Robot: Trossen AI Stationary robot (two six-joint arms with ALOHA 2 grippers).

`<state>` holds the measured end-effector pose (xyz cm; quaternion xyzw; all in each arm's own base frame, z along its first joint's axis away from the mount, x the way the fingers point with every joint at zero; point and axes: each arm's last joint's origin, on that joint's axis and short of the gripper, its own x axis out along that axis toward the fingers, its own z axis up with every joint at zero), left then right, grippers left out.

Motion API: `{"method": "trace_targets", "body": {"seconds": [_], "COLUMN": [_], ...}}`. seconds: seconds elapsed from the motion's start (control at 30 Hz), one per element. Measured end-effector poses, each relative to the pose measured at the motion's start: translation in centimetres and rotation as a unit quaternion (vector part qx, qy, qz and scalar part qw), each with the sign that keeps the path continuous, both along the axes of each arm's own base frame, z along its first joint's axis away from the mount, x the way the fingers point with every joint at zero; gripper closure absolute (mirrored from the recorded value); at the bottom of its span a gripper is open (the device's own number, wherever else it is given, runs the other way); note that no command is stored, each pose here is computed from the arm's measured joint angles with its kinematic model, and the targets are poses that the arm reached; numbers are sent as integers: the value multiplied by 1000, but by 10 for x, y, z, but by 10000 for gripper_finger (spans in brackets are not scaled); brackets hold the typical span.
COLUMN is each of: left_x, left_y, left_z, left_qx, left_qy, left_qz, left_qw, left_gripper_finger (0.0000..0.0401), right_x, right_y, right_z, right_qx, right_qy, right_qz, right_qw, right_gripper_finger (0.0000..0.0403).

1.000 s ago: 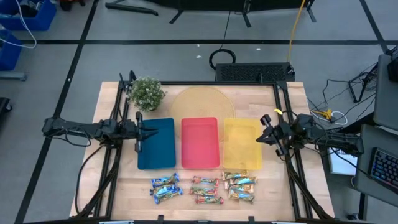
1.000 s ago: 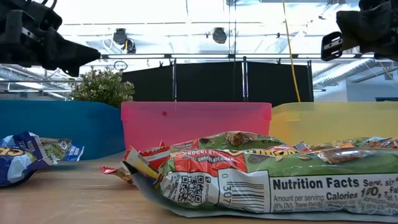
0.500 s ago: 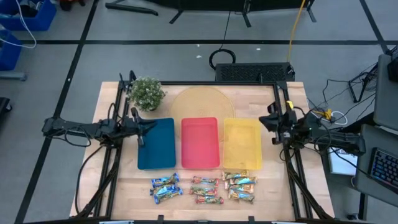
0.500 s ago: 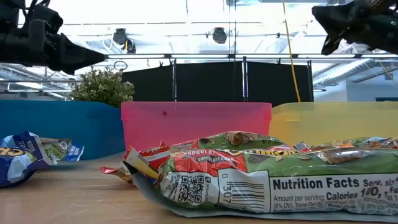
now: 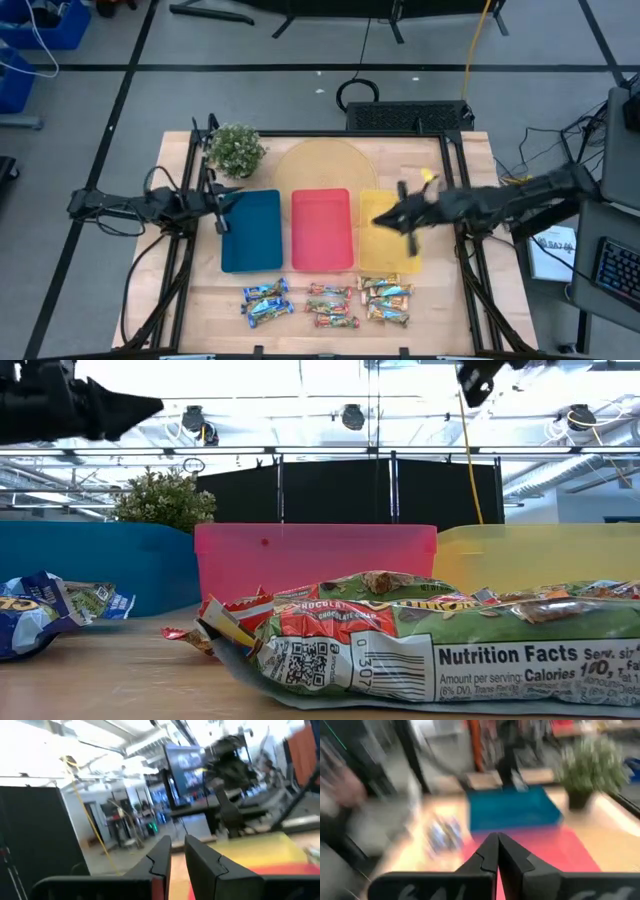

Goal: Pick and place Granola Bars by type
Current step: Put the yellow granola bar into the blue bin

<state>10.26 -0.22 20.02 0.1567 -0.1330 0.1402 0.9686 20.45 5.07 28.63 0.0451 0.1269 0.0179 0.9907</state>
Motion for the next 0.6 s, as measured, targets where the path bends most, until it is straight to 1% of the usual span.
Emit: {"method": "trace_targets", "body": {"seconds": [0.07,0.1,0.13,0.2,0.23,0.27,0.3,0.37,0.4,0.5,0.53,0.6], "left_x": [0,0,1,1,1,1,1,1,1,0,0,0], "left_y": [0,0,0,0,0,0,-1,-2,-3,-3,-3,-3], "left_z": [4,5,5,7,9,11,12,12,11,10,10,9], "left_qx": [-36,-42,-40,-31,-32,-39,-44,-38,-31,-27,-27,-26], "left_qy": [-5,3,16,42,52,60,71,102,120,139,142,147], "left_qz": [-10,-14,-13,-11,-11,-16,-27,-52,-59,-60,-59,-61], "left_qw": [999,999,999,999,998,997,996,993,991,988,988,987], "left_gripper_finger": [338,338,338,338,338,338,338,338,338,338,338,338], "right_x": [13,17,20,23,26,29,32,40,43,48,49,52], "right_y": [22,34,45,66,77,87,97,111,119,141,146,154], "right_z": [4,8,11,10,10,14,19,30,30,8,1,-10], "right_qx": [-89,-131,-170,-239,-252,-246,-226,-173,-156,-138,-125,-82], "right_qy": [67,92,117,173,190,197,197,189,191,232,246,269], "right_qz": [-20,-29,-39,-46,-44,-51,-59,-78,-78,-51,-44,-43], "right_qw": [994,987,978,954,948,948,952,963,966,962,960,959], "right_gripper_finger": [403,403,403,403,403,403,403,403,403,403,402,399]}}
